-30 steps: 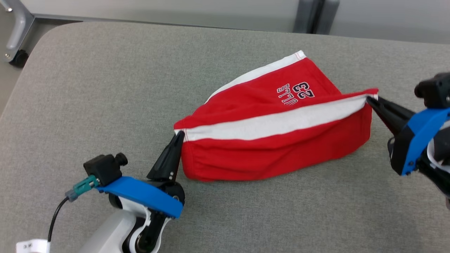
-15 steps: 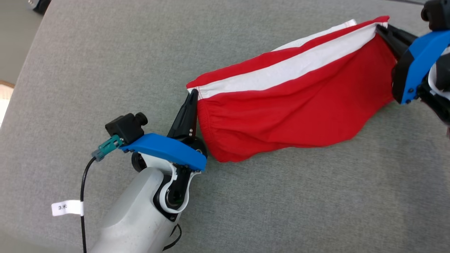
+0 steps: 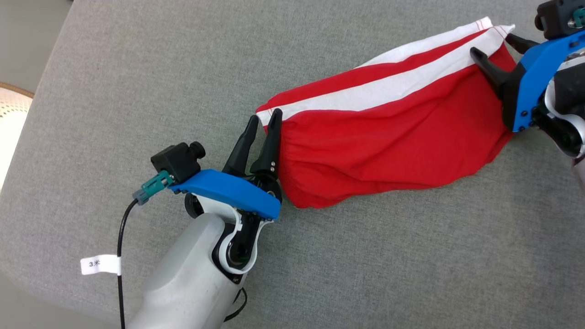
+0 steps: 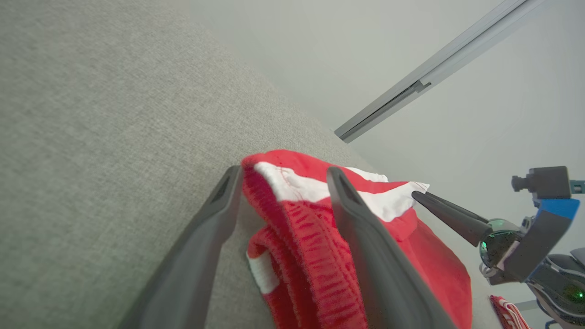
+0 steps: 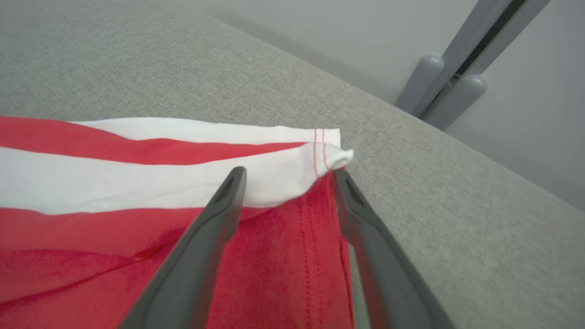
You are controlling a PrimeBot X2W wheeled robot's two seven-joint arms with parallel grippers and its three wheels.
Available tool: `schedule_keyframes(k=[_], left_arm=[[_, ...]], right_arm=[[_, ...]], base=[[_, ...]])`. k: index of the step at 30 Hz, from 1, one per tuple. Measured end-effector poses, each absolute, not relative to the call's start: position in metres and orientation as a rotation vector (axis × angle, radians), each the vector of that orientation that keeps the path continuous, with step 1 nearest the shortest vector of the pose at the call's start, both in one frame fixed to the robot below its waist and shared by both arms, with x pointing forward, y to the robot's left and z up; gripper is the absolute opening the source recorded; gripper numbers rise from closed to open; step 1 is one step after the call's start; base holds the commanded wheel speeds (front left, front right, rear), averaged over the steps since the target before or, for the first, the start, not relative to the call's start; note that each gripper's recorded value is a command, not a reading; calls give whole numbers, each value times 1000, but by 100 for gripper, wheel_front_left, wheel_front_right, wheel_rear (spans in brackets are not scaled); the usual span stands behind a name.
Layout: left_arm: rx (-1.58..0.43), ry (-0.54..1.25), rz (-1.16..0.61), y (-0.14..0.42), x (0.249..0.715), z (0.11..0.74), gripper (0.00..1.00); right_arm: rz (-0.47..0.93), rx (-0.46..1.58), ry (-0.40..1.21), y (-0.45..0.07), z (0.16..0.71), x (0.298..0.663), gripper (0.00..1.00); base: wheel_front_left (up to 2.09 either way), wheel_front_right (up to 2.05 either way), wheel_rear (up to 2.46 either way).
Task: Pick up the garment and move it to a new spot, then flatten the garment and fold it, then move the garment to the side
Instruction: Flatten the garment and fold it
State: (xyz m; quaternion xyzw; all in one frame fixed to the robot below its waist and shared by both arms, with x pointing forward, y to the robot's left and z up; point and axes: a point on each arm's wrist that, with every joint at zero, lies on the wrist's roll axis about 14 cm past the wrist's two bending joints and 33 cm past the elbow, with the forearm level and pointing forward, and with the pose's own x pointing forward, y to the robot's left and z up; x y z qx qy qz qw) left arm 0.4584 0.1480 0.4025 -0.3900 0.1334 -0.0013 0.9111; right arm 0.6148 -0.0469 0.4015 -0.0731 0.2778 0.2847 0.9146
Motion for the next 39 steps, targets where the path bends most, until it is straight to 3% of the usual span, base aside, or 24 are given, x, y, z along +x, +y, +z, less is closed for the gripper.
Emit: schedule_keyframes(k=[13, 21, 31, 39], left_arm=[[-540, 59, -12, 188, 436, 461, 100], [-214, 90, -45, 206, 420, 454, 100], [-169, 86, 16, 223, 411, 454, 100], [-169, 84, 44, 229, 404, 456, 100]], right_arm=[[521, -62, 569, -81, 420, 585, 100], [473, -12, 593, -92, 414, 580, 100], [392, 156, 604, -74, 388, 603, 100], [388, 44, 716, -59, 360, 603, 100]], base=[[0, 0, 0], [0, 0, 0], [0, 0, 0], [0, 0, 0]])
